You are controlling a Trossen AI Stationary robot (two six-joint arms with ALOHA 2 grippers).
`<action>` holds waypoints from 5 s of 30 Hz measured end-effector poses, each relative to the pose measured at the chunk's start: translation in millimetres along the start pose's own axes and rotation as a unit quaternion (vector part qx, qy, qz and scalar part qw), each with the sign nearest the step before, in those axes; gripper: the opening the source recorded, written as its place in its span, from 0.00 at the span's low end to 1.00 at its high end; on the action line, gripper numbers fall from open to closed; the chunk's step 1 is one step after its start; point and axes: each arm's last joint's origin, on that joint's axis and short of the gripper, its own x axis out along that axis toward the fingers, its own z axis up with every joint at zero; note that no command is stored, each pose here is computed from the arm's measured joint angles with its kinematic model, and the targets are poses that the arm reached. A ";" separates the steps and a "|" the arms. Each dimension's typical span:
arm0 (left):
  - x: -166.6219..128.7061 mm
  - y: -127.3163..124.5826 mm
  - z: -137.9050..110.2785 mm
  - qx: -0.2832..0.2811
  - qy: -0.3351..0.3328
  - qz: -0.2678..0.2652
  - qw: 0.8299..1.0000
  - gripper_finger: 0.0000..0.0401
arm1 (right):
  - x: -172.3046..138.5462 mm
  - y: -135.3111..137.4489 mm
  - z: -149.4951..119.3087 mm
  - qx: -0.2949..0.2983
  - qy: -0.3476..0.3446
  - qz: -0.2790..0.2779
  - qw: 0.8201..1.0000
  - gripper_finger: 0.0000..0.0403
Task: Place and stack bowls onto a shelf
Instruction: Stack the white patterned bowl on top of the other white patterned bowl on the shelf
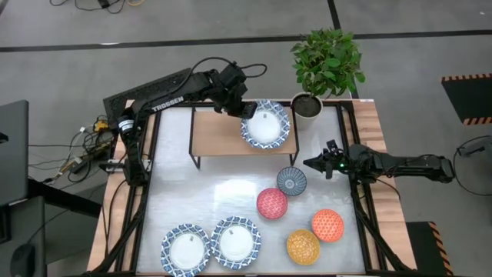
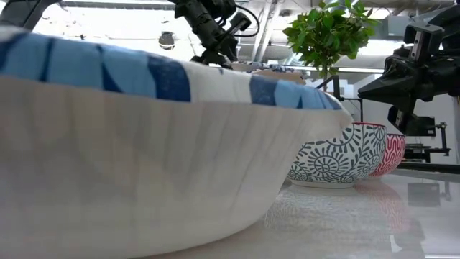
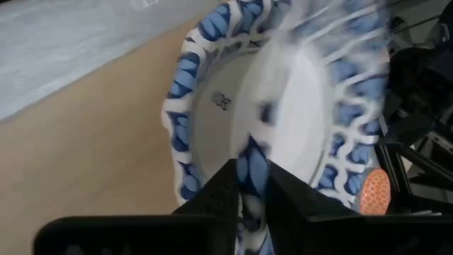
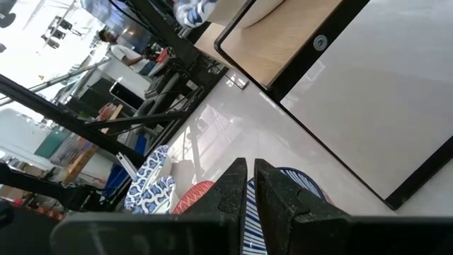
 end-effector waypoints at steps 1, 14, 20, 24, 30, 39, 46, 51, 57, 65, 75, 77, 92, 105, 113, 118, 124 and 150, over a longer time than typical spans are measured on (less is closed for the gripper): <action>0.0 0.0 0.0 0.000 0.000 -0.001 1.000 0.15 | 0.0 0.0 0.0 0.000 0.000 0.000 1.000 0.14; -1.3 2.8 5.0 0.037 -0.024 0.012 0.999 0.42 | 0.0 0.0 0.0 -0.001 0.000 0.000 1.000 0.14; -1.4 5.4 6.2 0.054 -0.053 0.060 0.995 0.46 | 0.0 0.0 0.0 -0.001 0.000 0.000 1.000 0.14; -6.8 9.5 0.5 0.045 -0.012 0.057 0.997 0.46 | 0.0 0.0 0.0 0.003 0.000 0.000 1.000 0.14; -47.7 -2.3 -42.9 0.111 0.114 0.044 0.986 0.46 | 0.0 0.0 0.0 -0.001 0.000 0.000 1.000 0.14; -95.7 -51.1 -148.2 0.246 0.184 0.123 0.944 0.46 | 0.0 -0.1 0.2 -0.005 -0.002 -0.002 1.000 0.14; -97.2 -76.1 -236.9 0.341 0.244 0.099 0.902 0.46 | 0.0 -0.1 0.3 -0.005 -0.004 -0.003 1.000 0.14; -70.0 -70.1 -285.5 0.377 0.289 0.101 0.874 0.46 | 0.0 -0.1 0.4 -0.005 -0.006 -0.004 1.000 0.14; -24.2 -47.6 -327.9 0.381 0.314 0.084 0.866 0.46 | 0.0 -0.2 0.5 -0.005 -0.006 -0.004 1.000 0.14; 5.0 -19.3 -371.2 0.402 0.325 0.064 0.853 0.46 | 0.0 -0.2 0.5 -0.005 -0.007 -0.005 1.000 0.14; 25.6 7.0 -399.4 0.409 0.323 0.033 0.853 0.46 | 0.0 -0.2 0.5 -0.001 -0.007 -0.005 1.000 0.14; 28.9 11.0 -402.3 0.400 0.323 0.029 0.857 0.46 | 0.0 -0.2 0.5 -0.001 -0.007 -0.005 1.000 0.14; 39.7 24.1 -406.6 0.391 0.313 0.013 0.866 0.19 | 0.0 -0.2 0.5 0.004 -0.007 -0.005 1.000 0.14; 32.8 24.7 -408.4 0.314 0.354 0.027 0.880 0.00 | 0.0 -0.2 0.5 0.000 -0.007 -0.005 1.000 0.14; -9.5 17.2 -391.4 0.169 0.352 0.018 0.921 0.00 | 0.0 -0.2 0.5 -0.001 -0.007 -0.005 1.000 0.14; -52.1 10.0 -365.7 0.079 0.301 0.002 0.950 0.00 | 0.0 -0.2 0.5 -0.001 -0.007 -0.005 1.000 0.14; -105.1 8.8 -328.1 -0.072 0.184 -0.037 0.980 0.00 | 0.0 -0.2 0.5 -0.004 -0.007 -0.005 1.000 0.14; -113.7 -14.6 -162.4 -0.291 -0.274 -0.267 0.877 0.00 | 0.0 -0.2 0.5 -0.005 -0.007 -0.005 1.000 0.14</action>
